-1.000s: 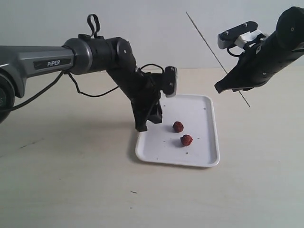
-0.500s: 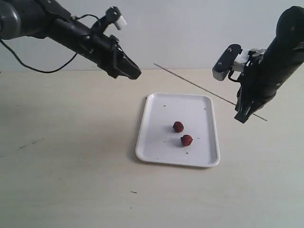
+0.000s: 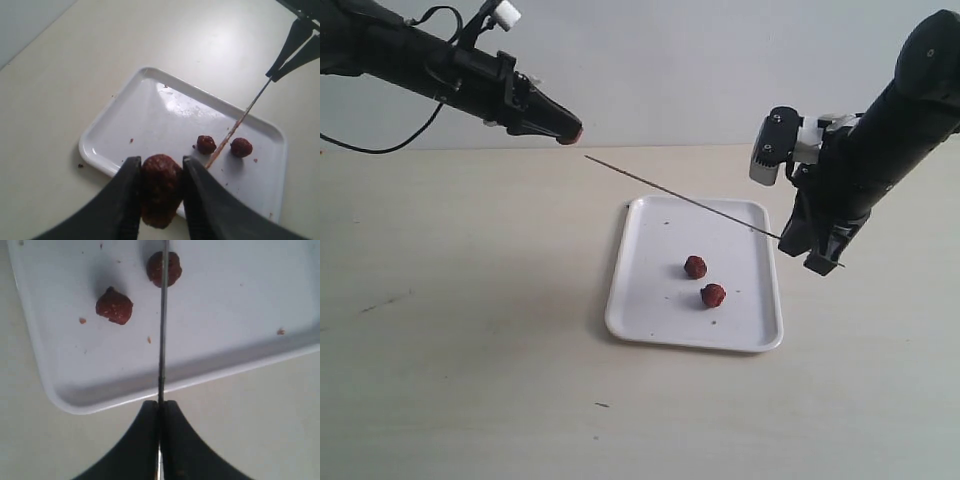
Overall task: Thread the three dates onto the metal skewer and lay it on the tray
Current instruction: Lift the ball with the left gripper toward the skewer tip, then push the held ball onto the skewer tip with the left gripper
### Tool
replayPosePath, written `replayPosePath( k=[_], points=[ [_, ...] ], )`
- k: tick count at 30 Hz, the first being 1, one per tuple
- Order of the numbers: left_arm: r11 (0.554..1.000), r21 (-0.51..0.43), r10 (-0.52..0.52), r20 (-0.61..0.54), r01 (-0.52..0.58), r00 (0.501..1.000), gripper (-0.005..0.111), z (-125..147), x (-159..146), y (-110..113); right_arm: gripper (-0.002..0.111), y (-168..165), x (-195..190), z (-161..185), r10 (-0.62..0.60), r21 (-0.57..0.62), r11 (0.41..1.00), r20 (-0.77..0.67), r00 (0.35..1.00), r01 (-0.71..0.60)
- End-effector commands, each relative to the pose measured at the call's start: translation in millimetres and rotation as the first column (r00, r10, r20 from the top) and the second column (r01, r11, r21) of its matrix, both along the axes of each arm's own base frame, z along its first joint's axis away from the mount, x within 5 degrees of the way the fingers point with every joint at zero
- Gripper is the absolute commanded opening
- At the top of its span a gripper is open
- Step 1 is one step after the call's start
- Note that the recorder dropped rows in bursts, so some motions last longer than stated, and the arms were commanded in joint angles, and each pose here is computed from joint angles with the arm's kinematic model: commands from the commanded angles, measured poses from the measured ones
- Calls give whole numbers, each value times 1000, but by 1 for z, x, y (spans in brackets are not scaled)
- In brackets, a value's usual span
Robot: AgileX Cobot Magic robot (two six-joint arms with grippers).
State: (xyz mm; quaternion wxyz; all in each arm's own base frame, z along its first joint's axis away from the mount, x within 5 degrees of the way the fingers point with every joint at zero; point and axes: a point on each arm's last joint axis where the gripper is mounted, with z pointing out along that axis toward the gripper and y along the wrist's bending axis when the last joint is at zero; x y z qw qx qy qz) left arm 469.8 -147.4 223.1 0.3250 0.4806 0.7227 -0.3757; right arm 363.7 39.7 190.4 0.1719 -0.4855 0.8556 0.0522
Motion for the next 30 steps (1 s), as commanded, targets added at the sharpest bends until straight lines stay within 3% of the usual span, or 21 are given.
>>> replayPosePath(
  k=[1,22,30],
  points=[
    [998,-55,8,-4,-9,1000,28,8,1,-2,0,0,5,2,-26,26,999,45,999,25],
    [998,-68,11,-35,-14,999,28,-2,2,-5,0,2,8,3,-55,50,997,68,996,52],
    [991,-130,23,-40,-28,999,28,3,3,-7,0,2,8,3,-56,56,997,68,996,52]
  ],
)
